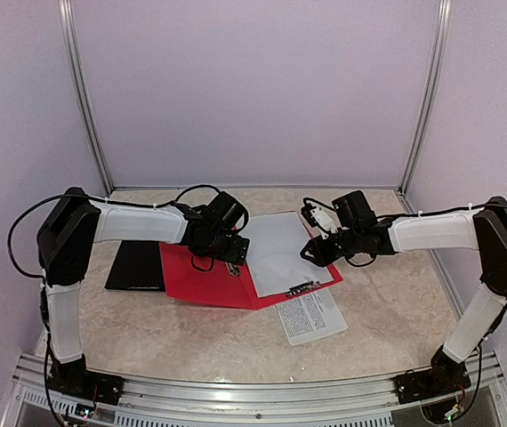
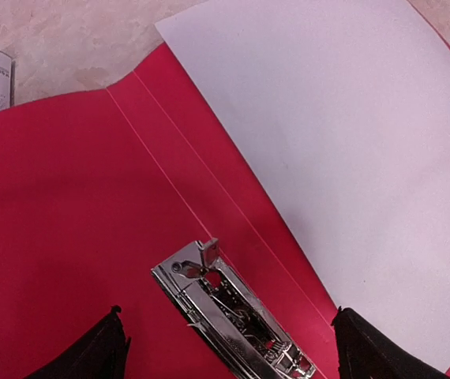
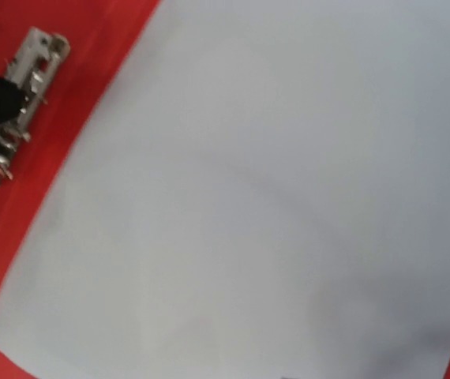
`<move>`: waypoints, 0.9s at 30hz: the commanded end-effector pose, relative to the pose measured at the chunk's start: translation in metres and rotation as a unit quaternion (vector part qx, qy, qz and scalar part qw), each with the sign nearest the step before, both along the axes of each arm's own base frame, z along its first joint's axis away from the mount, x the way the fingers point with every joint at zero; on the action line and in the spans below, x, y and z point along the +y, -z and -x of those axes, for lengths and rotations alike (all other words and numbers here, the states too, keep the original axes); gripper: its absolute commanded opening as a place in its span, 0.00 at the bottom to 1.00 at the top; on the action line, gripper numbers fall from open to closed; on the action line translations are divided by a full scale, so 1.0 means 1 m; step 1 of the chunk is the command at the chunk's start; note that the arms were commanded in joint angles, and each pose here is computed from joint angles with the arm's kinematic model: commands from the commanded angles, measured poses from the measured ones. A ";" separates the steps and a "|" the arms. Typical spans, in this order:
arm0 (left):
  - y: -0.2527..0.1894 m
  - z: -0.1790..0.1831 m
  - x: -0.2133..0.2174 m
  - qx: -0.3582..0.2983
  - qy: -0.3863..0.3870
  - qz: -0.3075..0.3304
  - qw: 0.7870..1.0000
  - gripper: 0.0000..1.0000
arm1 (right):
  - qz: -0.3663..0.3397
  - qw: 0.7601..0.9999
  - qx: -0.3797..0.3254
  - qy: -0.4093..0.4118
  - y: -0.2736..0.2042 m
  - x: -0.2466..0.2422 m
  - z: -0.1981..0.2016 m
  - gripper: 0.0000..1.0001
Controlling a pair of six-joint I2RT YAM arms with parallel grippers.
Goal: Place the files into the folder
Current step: Move the folder with some files to the center of the board.
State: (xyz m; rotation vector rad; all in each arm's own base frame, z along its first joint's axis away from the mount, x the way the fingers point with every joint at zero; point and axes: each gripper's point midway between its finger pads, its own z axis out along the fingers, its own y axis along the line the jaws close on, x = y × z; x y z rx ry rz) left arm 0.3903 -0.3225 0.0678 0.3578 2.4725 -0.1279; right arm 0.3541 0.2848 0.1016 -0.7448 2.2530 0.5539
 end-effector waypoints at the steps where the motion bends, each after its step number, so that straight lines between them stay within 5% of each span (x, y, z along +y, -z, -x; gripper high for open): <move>1: 0.031 0.007 0.009 0.039 -0.027 -0.024 0.999 0.86 | 0.004 1.000 0.000 0.008 0.005 -0.005 0.007 0.29; 14: 0.044 0.037 -0.019 0.076 -0.031 0.038 0.996 0.79 | -0.021 0.999 0.023 0.002 0.013 -0.004 0.027 0.28; 27: 0.020 0.053 -0.054 0.099 -0.016 0.147 0.984 0.76 | 0.040 0.998 -0.004 0.053 -0.007 -0.042 0.035 0.28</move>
